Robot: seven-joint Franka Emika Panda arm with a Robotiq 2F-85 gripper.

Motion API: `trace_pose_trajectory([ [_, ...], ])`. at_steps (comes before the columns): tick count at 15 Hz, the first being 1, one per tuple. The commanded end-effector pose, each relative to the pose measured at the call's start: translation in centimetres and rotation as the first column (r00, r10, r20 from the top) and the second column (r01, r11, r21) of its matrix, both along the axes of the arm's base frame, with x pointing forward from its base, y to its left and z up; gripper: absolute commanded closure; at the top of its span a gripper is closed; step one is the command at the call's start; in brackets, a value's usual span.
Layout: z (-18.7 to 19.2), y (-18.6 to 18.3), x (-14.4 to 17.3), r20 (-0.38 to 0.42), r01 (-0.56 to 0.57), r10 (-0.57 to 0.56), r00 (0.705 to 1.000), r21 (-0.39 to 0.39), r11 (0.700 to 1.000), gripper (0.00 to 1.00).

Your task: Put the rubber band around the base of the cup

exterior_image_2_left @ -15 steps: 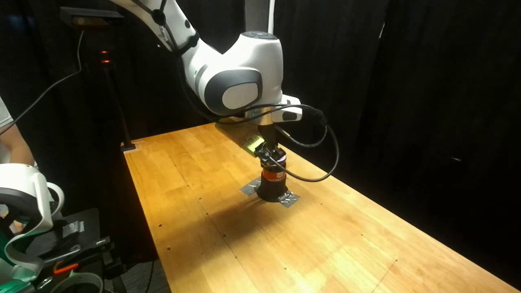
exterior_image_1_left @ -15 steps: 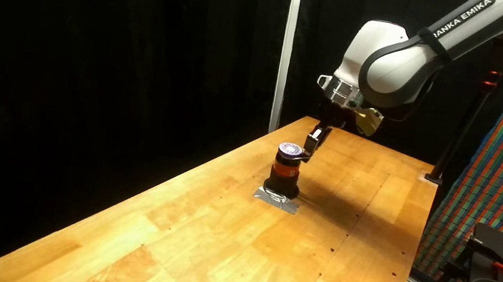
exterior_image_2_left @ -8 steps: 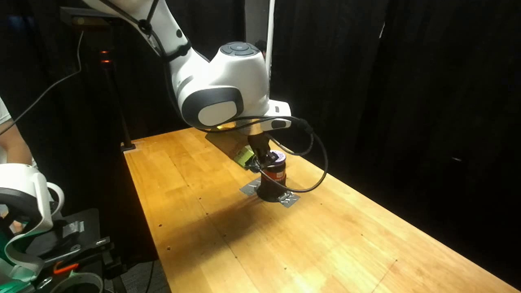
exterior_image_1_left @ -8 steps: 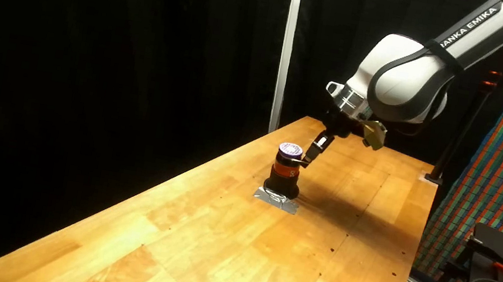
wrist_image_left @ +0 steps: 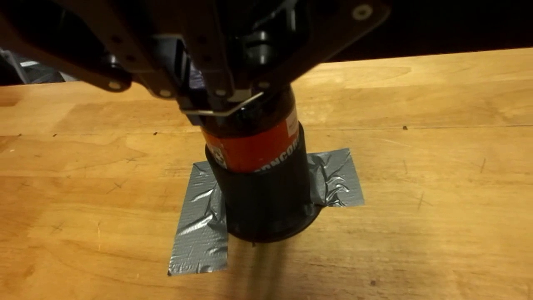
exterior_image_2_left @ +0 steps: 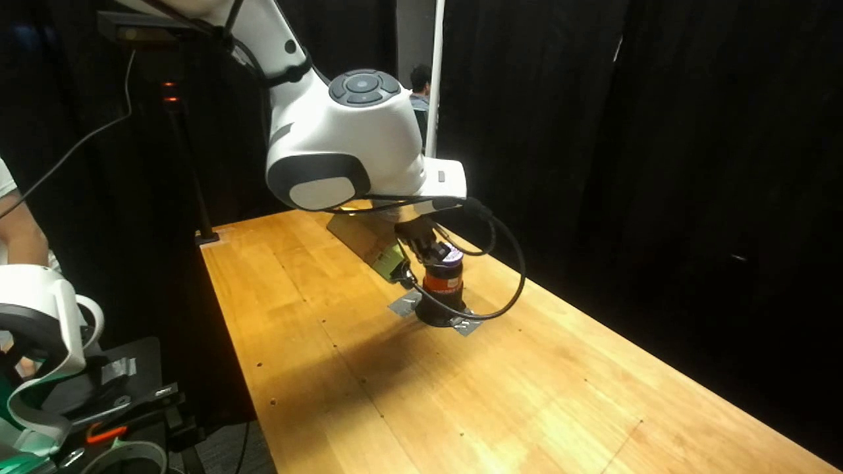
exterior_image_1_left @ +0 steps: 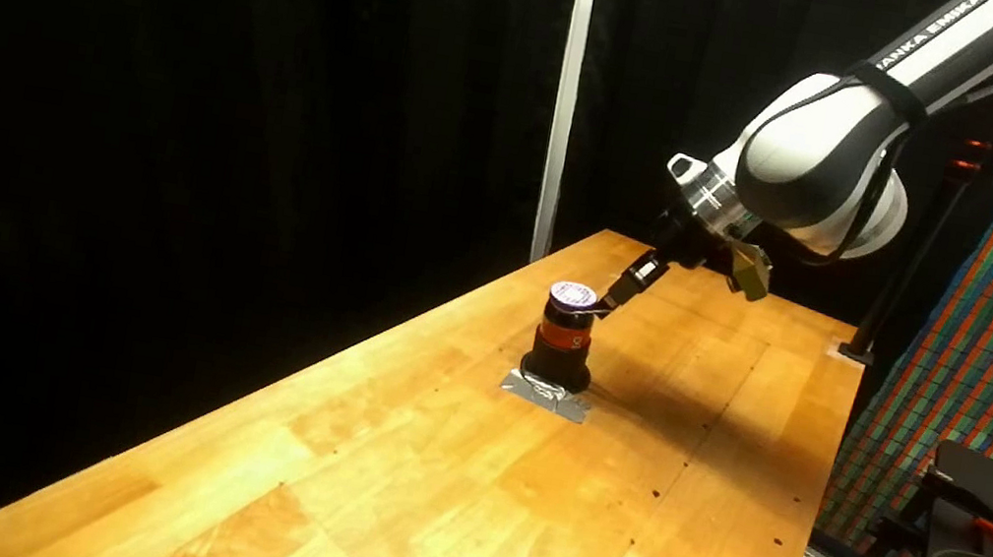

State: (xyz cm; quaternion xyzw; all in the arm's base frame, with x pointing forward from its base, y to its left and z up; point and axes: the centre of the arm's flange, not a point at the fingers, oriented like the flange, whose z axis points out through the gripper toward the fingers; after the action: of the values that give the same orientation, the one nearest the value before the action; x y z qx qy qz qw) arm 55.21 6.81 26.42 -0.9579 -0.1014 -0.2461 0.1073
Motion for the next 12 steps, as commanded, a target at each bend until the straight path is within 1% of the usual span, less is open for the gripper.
trace_pose_trajectory([
  [1,0.9,-1.3,-2.3,0.083,0.014,-0.014,0.996,0.006,1.000,0.86],
  [4,1.6,-1.5,-2.9,0.146,0.032,-0.033,0.989,0.008,0.999,0.86],
  [8,2.1,-1.7,-3.5,0.177,0.038,-0.041,0.983,0.017,0.999,0.85],
  [9,2.2,-1.7,-3.5,0.156,0.044,-0.046,0.987,0.019,0.999,0.70],
  [10,2.2,-1.9,-3.5,0.109,0.048,-0.052,0.993,0.036,0.998,0.60],
  [11,1.9,-1.0,-2.2,0.126,0.045,-0.048,0.991,0.029,0.999,0.79],
  [12,1.6,-1.3,-2.4,0.114,0.046,-0.049,0.992,0.032,0.998,0.73],
])
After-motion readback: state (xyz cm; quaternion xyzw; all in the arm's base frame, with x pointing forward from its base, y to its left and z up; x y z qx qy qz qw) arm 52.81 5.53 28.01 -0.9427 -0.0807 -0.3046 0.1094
